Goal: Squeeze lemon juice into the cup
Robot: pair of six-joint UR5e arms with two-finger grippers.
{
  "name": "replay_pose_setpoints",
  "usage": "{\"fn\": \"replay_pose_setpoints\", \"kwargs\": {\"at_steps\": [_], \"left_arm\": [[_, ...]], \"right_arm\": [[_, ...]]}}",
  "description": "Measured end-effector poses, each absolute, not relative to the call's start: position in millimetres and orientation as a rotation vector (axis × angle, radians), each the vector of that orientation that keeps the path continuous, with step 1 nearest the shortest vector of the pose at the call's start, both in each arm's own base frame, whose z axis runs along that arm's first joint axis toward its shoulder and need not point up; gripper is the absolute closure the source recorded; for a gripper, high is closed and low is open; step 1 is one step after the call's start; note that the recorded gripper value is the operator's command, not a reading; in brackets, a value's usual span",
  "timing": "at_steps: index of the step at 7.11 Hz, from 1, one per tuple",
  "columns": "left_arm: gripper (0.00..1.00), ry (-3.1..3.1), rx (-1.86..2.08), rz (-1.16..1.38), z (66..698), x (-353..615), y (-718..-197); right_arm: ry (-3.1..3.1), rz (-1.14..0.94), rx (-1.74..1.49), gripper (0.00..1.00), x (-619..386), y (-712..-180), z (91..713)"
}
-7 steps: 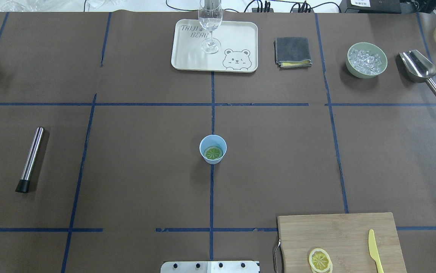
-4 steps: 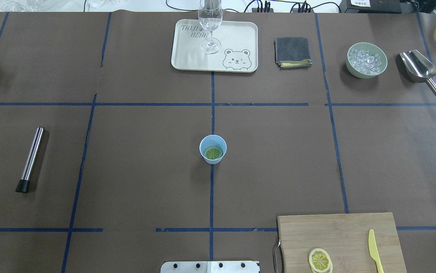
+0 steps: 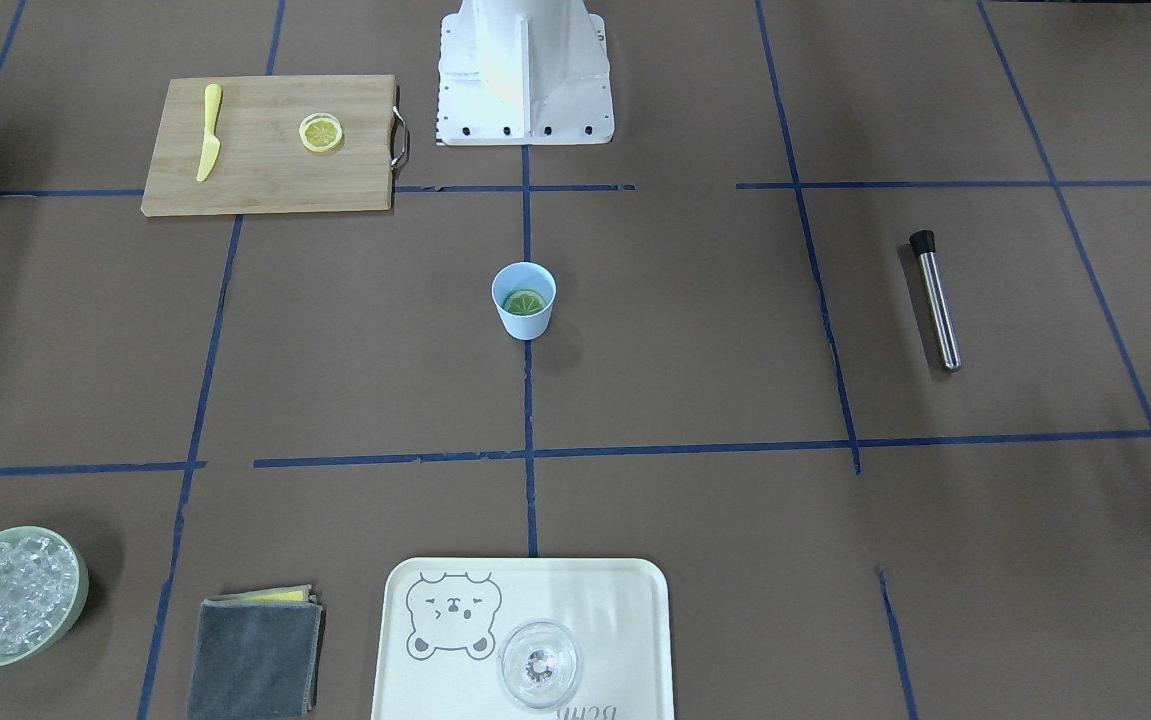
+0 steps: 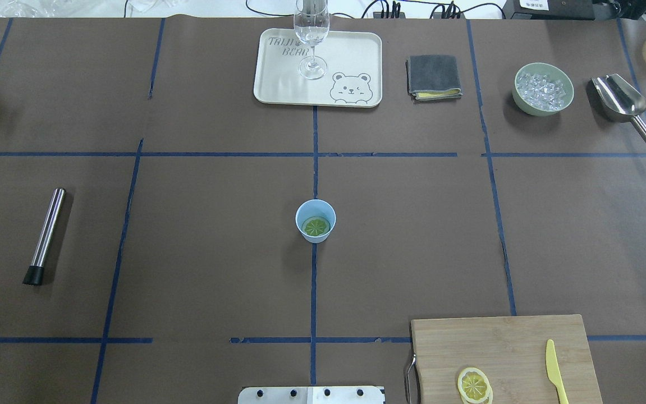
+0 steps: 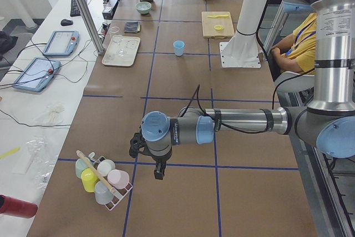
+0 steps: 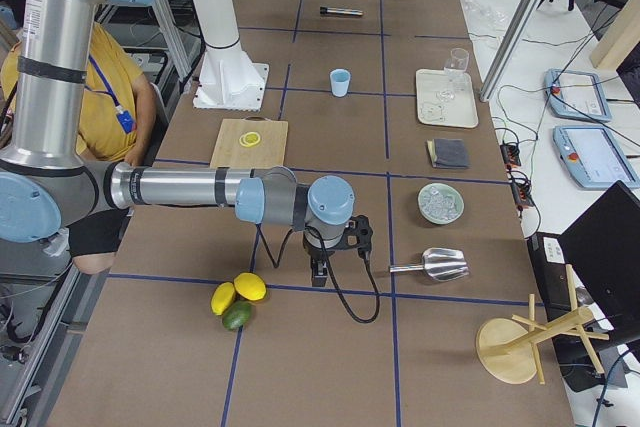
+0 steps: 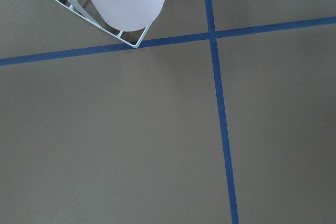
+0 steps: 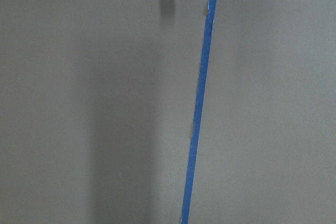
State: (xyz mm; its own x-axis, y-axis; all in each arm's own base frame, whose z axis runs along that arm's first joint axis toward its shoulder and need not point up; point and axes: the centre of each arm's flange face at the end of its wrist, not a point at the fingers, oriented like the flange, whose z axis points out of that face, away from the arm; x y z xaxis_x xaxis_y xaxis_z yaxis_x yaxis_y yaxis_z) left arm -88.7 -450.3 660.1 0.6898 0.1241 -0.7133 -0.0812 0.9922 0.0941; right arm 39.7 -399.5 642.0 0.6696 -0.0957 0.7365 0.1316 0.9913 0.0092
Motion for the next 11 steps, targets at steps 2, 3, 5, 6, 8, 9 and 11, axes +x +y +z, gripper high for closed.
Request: {"fn": "replay_pose_setpoints", "kwargs": {"at_steps": [2,3,5,6,8,9,11], "left_arm": [[0.00,0.798,0.087,0.128,645,-89,-461],[0.00,0.797,0.096,0.134,640,-89,-464],[0.00,0.797,0.095,0.148,638,-83,-467],[0.00,0.798,0.089,0.151,639,-80,-467],[0.00,0.799,0.075,0.148,645,-79,-464],[0.00,0.800,0.071,0.147,647,-79,-462],[0.00,0.800,0.067,0.146,648,-79,-461]], "right_arm": [[-0.824,-0.124,-0.048,0.00,40,-399,642],[-0.823,-0.122,-0.049,0.00,40,-399,642],[-0.823,-0.118,-0.050,0.00,40,-399,642],[-0.822,-0.118,-0.045,0.00,40,-400,639],[-0.819,-0.097,-0.037,0.00,40,-405,629],[-0.818,-0.068,-0.040,0.00,40,-406,623],[-0.816,-0.033,-0.043,0.00,40,-407,616]]}}
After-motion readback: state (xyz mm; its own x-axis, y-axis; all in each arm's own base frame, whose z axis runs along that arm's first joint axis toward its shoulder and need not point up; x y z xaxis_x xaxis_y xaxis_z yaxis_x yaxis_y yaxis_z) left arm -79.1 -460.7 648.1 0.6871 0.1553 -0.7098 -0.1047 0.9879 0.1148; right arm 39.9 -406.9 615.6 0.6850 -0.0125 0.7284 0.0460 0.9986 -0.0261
